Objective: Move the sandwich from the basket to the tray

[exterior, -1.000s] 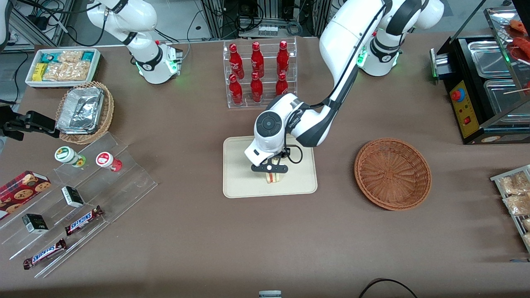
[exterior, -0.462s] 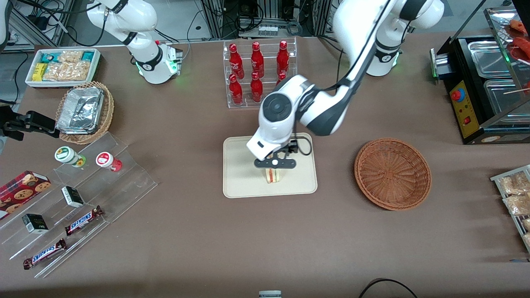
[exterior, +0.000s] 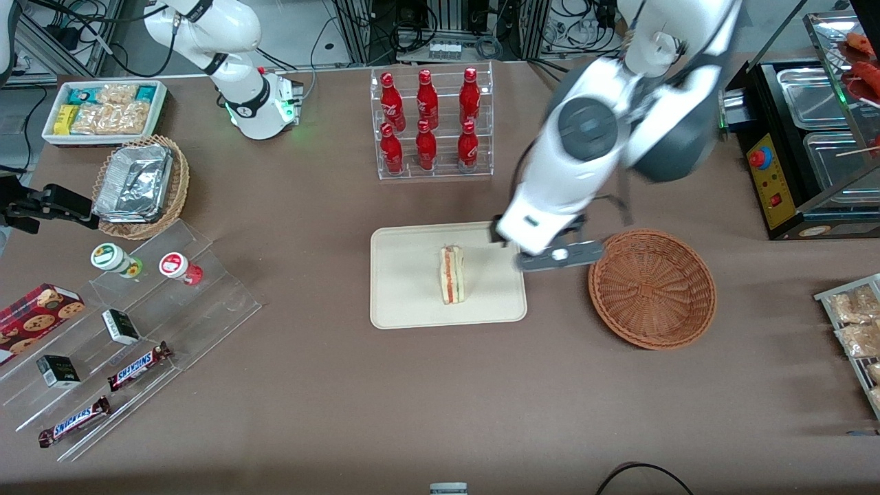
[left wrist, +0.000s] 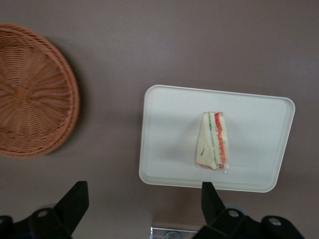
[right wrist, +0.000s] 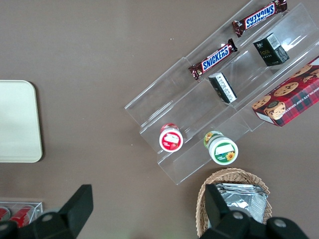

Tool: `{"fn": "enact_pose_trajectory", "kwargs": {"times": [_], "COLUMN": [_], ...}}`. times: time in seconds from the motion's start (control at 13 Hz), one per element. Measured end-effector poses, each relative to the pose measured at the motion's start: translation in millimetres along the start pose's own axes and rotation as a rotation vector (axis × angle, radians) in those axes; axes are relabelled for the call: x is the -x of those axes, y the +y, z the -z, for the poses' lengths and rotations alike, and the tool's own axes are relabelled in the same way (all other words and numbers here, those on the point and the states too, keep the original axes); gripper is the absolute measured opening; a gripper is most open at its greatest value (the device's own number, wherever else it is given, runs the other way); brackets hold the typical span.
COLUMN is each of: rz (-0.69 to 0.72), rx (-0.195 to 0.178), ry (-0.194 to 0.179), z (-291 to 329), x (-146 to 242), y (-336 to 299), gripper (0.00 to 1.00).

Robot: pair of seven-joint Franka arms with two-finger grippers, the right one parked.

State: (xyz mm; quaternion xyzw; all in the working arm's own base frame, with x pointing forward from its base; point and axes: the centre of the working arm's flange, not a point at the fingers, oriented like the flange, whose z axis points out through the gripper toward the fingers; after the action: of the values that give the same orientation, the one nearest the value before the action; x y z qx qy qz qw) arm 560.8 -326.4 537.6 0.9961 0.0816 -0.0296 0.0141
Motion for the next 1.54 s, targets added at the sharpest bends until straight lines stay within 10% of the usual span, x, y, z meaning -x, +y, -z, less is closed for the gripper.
{"fn": "enact_pose_trajectory", "kwargs": {"times": [1.54], "rz": [-0.245], "rx": [0.005], "ry": [-0.031], "z": [116.6], "x": [9.5], "y": [-286.4], "gripper": [1.0]}}
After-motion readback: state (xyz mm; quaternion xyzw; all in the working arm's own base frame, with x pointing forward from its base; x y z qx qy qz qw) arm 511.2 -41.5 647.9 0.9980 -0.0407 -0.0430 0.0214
